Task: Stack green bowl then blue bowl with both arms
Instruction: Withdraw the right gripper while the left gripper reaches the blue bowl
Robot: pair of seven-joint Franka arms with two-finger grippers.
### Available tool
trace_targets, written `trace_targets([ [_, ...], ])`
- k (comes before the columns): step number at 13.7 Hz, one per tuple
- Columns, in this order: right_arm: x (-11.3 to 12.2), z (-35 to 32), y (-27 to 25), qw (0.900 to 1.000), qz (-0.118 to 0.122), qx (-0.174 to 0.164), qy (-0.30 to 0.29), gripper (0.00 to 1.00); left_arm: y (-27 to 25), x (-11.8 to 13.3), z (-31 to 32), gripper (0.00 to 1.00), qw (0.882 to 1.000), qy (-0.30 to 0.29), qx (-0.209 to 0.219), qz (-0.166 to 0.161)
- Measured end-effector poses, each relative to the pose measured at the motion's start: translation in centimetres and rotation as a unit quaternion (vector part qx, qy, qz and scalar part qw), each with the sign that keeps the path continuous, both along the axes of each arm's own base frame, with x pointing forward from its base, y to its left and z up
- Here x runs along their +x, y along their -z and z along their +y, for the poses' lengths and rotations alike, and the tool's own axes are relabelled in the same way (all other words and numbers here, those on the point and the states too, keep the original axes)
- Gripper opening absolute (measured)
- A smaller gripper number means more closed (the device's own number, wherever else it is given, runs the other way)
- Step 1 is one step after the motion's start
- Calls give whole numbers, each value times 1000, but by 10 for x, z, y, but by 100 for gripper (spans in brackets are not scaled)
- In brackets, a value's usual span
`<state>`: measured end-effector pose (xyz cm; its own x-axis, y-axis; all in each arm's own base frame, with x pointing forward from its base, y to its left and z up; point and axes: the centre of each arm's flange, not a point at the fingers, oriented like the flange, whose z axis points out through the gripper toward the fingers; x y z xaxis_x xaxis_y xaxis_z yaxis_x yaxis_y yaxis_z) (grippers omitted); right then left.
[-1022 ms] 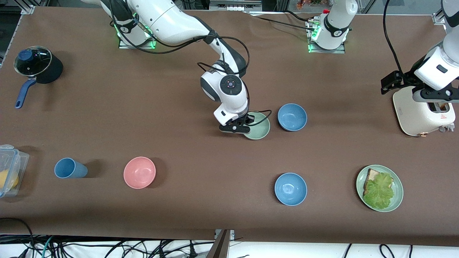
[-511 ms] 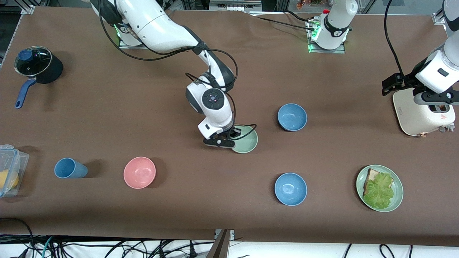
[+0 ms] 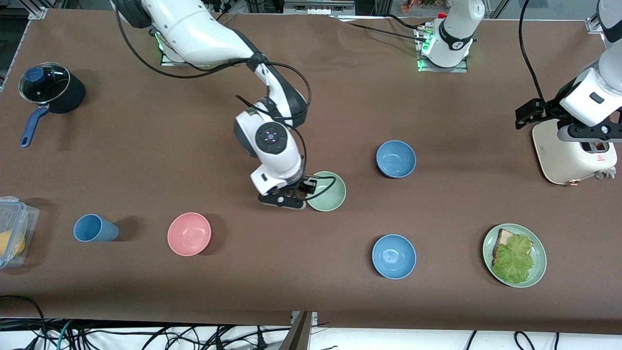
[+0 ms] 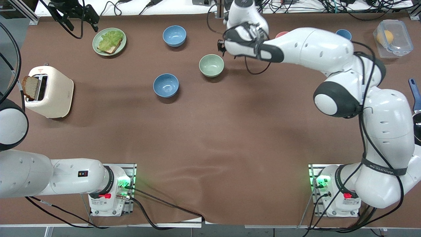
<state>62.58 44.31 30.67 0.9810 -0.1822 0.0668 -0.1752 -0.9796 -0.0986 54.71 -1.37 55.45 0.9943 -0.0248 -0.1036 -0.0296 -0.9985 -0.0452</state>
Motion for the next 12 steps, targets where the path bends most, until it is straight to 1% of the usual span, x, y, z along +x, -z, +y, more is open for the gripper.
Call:
trace_targets([
  [1, 16, -29, -31, 1000, -3, -4, -4, 83, 12, 3, -11, 100, 1000, 10, 0, 14],
  [3, 45, -111, -92, 1000, 4, -17, -13, 100, 44, 12, -31, 100, 998, 28, -2, 48],
  [4, 51, -149, -119, 1000, 12, -22, -17, 100, 66, 19, -38, 100, 998, 34, -5, 61],
  [5, 50, -179, -144, 999, 22, -25, -17, 100, 90, 29, -46, 100, 997, 41, -10, 66],
  [6, 44, -204, -169, 999, 32, -25, -15, 100, 118, 41, -55, 100, 997, 47, -15, 67],
  [8, 20, -247, -212, 998, 56, -17, -20, 100, 179, 61, -71, 100, 996, 58, -27, 66],
  [9, 7, -271, -226, 998, 64, -10, -24, 100, 206, 68, -79, 100, 995, 61, -36, 64],
  [11, -18, -316, -245, 997, 70, -5, -21, 100, 254, 70, -99, 100, 994, 65, -60, 56],
  [12, -30, -330, -251, 997, 70, -5, -18, 100, 277, 64, -110, 100, 994, 71, -68, 43],
])
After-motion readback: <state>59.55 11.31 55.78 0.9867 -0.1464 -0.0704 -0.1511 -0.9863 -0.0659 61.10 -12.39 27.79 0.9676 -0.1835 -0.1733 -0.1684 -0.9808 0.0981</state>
